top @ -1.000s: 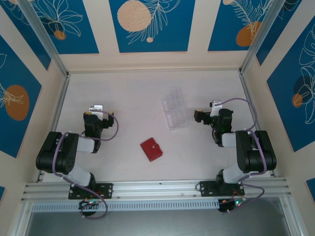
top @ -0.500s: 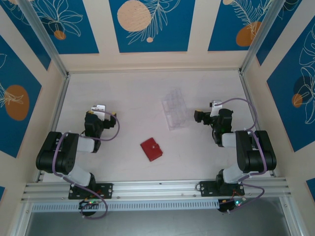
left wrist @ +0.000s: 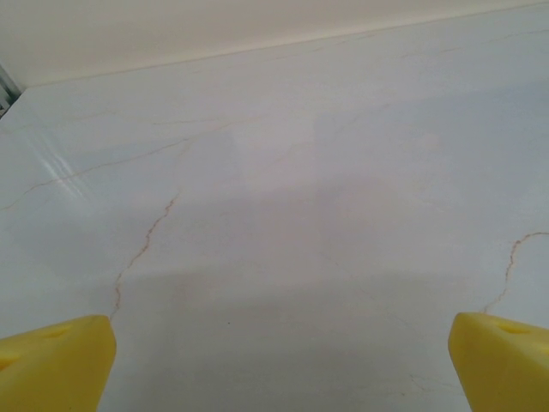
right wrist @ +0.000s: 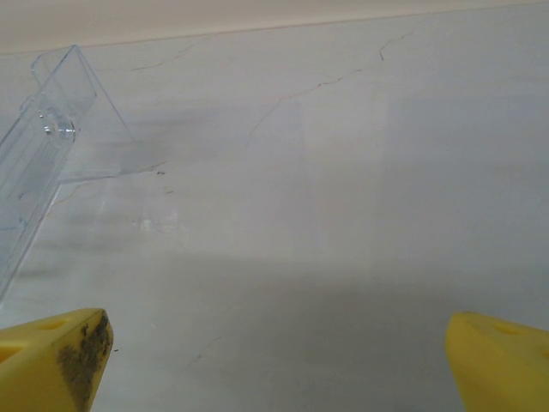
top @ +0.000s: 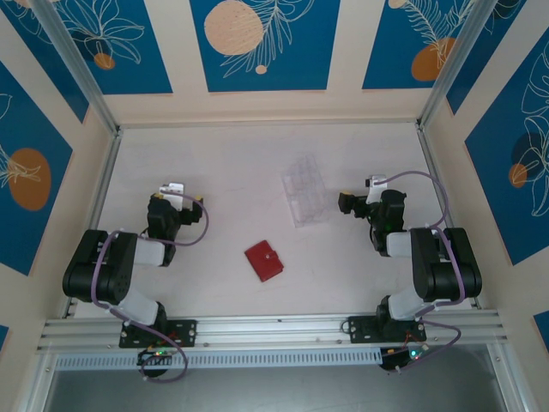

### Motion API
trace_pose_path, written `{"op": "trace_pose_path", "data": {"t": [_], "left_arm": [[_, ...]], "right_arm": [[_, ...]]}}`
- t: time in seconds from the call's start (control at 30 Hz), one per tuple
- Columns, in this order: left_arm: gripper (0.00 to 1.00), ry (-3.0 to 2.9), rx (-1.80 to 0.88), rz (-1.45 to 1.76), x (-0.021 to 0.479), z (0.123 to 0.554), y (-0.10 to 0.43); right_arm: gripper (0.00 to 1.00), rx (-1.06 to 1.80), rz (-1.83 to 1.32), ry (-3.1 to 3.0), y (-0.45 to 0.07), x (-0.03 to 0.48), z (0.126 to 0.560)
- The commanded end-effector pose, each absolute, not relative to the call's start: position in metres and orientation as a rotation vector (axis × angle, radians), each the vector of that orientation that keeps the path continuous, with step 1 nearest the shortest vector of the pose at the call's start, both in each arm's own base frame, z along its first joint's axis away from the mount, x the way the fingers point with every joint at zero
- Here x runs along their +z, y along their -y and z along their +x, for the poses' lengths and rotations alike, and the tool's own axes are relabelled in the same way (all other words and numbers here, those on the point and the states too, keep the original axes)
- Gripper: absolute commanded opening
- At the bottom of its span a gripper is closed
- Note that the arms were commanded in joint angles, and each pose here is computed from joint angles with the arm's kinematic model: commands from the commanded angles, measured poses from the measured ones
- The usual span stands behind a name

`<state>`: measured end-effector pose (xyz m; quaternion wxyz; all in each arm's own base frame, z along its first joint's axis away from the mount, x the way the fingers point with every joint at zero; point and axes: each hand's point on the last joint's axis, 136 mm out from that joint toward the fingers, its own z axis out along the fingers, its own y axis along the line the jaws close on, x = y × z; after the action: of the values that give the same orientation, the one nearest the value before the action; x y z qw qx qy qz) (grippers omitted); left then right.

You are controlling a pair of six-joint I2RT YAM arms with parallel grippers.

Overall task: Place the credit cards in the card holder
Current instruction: Reset both arms

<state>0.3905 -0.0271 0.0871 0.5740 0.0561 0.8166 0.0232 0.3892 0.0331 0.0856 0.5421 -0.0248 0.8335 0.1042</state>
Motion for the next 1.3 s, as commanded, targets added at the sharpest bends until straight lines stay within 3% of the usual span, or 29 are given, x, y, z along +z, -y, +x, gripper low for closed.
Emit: {"op": "trace_pose_path", "data": {"t": [0.0,0.3,0.47,1.27], "left_arm": [[1.00,-1.903,0.035,0.148,0.092,0.395,0.029],[1.00,-1.757,0.123,-0.011,0.105,0.371,0.003],[1.00,-1.928,0.041,0.113,0.090,0.398,0.023],[1.00,-1.903,0.030,0.153,0.092,0.395,0.029]], "right_arm": [[0.99,0.234,-0.066,-1.958,-0.034,0.093,0.396],[0.99,0.231,-0.068,-1.958,-0.034,0.093,0.396],[0.99,0.229,-0.067,-1.958,-0.034,0.093,0.396],[0.99,0.225,-0.072,-1.955,-0.035,0.094,0.395]]}}
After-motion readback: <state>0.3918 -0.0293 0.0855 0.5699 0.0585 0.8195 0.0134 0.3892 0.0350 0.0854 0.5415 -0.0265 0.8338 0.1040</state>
